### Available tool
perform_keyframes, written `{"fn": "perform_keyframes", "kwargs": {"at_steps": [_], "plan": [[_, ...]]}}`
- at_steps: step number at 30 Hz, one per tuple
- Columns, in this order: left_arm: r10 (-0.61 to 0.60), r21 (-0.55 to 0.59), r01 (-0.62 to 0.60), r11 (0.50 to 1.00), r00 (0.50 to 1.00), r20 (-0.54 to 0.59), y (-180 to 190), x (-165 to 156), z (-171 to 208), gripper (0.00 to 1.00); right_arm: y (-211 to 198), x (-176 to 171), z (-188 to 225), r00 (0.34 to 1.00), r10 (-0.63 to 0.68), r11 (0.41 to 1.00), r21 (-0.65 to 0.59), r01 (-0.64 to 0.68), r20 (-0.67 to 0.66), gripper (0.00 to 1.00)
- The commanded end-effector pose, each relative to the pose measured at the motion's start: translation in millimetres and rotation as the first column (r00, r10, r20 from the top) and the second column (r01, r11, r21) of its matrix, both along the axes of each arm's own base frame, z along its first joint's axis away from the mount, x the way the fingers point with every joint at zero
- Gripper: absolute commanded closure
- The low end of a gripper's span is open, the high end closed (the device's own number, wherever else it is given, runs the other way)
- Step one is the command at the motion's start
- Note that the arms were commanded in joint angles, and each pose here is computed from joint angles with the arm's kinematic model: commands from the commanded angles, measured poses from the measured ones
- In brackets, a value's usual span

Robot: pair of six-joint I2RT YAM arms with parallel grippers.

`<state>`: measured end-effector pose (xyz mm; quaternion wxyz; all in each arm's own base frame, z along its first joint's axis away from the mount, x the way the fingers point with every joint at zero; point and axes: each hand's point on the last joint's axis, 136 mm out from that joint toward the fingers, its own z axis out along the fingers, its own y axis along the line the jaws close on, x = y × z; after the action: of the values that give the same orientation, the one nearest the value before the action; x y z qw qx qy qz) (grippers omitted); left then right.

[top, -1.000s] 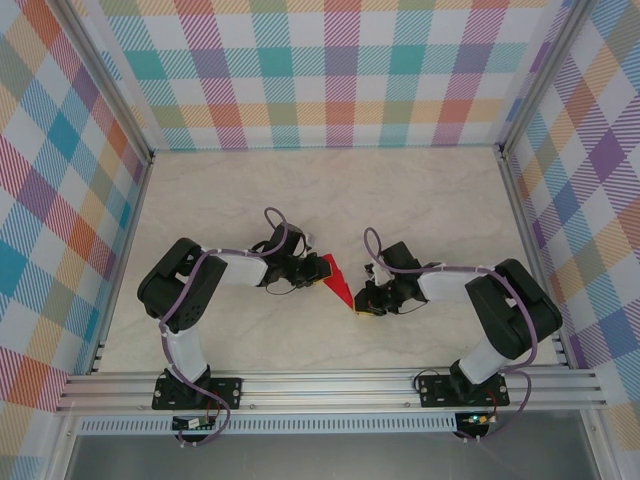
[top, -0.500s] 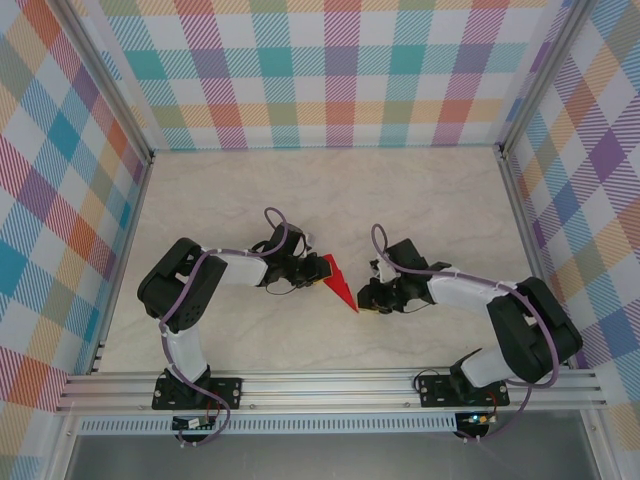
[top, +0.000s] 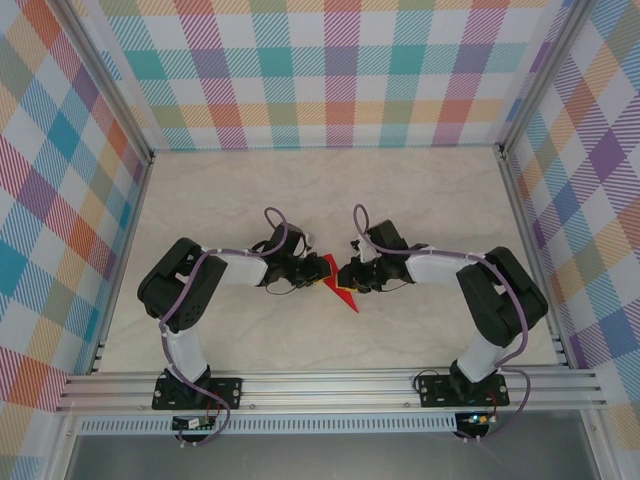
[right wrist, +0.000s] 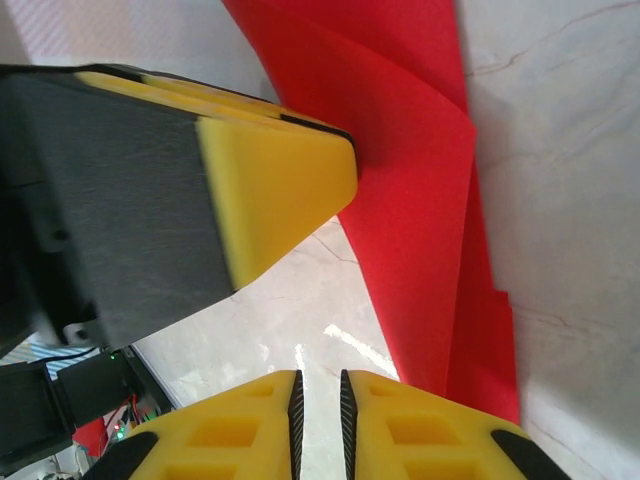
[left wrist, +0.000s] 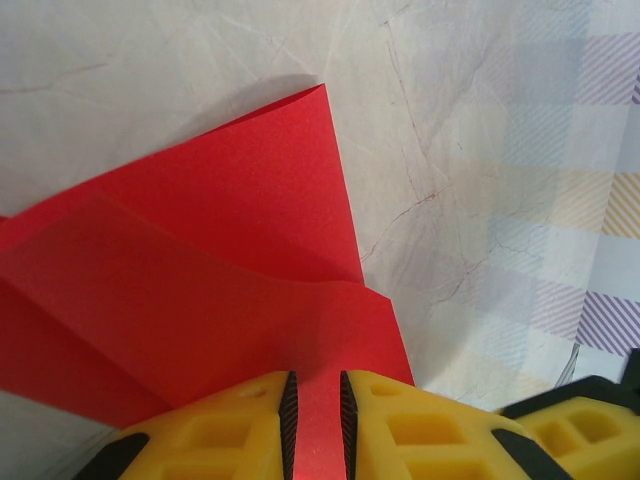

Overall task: Fold a paper plane with a square sheet of paper (pick it up from the middle)
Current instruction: Fold the wing for the fifth time at the center of the table.

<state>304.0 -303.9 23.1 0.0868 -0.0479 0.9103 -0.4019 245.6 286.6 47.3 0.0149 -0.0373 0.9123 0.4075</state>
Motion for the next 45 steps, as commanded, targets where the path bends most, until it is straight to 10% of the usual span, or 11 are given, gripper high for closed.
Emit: {"fn": "perform_keyframes", "kwargs": {"at_steps": [1, 13, 29, 45], "plan": [[0.000, 0.140, 0.015, 0.990, 0.995, -0.104, 17.4, -22.4, -52.6, 0.79, 11.1, 2.3, 2.8, 1.000, 0.020, 0.999, 0.028, -0.020, -0.014, 0.80], [0.000, 0.149, 0.016, 0.989, 0.995, -0.102, 19.1, -23.1, -52.9, 0.79, -23.6, -14.4, -46.9, 0.996, -0.024, 0.984, -0.179, 0.009, -0.083, 0.82], [-0.001, 0.154, 0.016, 0.988, 0.995, -0.098, 20.2, -23.3, -51.7, 0.79, 12.8, -9.3, 16.9, 0.998, 0.064, 0.998, -0.019, -0.064, 0.022, 0.80], [-0.007, 0.159, 0.022, 0.987, 0.996, -0.092, 20.8, -23.4, -49.9, 0.79, -7.6, -9.2, -40.3, 0.997, 0.010, 0.994, -0.109, -0.019, -0.081, 0.83]]}}
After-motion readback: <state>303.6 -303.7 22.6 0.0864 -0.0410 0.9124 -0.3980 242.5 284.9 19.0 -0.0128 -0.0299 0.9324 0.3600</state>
